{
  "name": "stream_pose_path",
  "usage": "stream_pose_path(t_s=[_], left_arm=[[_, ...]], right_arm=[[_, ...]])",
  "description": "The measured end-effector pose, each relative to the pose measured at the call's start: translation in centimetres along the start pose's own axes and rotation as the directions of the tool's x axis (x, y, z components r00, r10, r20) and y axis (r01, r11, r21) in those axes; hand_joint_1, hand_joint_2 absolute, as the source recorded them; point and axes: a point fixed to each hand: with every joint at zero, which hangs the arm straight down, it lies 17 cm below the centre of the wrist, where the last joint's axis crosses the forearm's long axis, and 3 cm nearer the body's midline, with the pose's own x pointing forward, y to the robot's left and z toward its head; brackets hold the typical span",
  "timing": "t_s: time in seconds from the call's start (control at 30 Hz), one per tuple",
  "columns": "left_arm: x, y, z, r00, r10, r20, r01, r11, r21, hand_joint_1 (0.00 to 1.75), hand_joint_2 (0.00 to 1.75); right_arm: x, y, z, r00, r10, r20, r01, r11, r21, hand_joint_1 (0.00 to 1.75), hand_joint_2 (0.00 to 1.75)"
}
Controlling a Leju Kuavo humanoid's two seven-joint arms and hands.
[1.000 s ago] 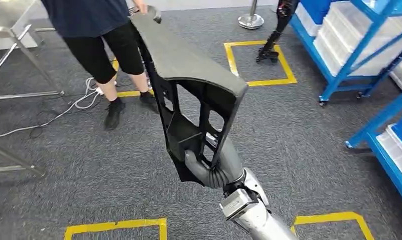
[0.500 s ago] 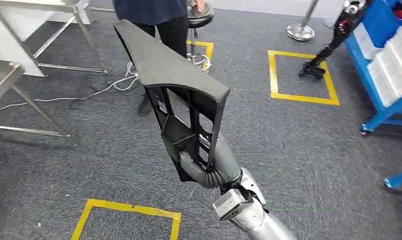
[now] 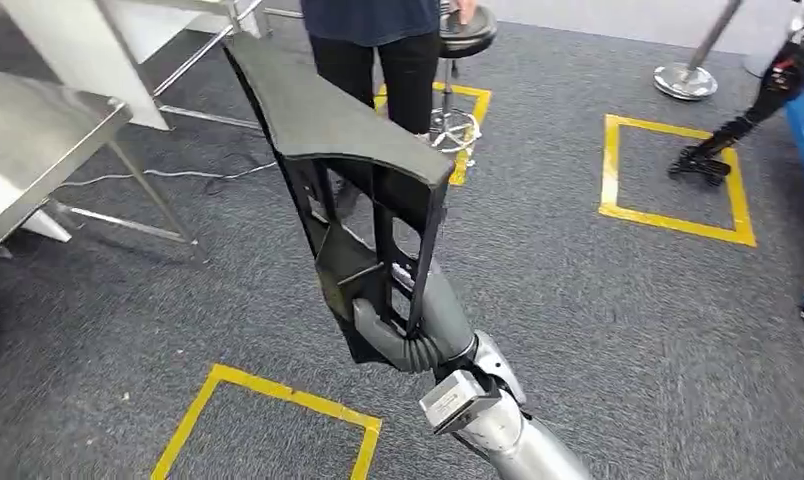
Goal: Take the parts from the cabinet and place them on the table.
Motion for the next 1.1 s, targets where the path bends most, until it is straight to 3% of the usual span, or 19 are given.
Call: stream_pose_path(t_s=[1.1], left_arm=[[0.1,0.1,-0.1,1.0,0.023,-0.007,-0.023,1.0,0.005,0.0,1.75]], right_arm=[[-0.6,0.5,-0.1,1.0,0.002,-0.008,-0.002,1.0,0.018,1.75,1.75]])
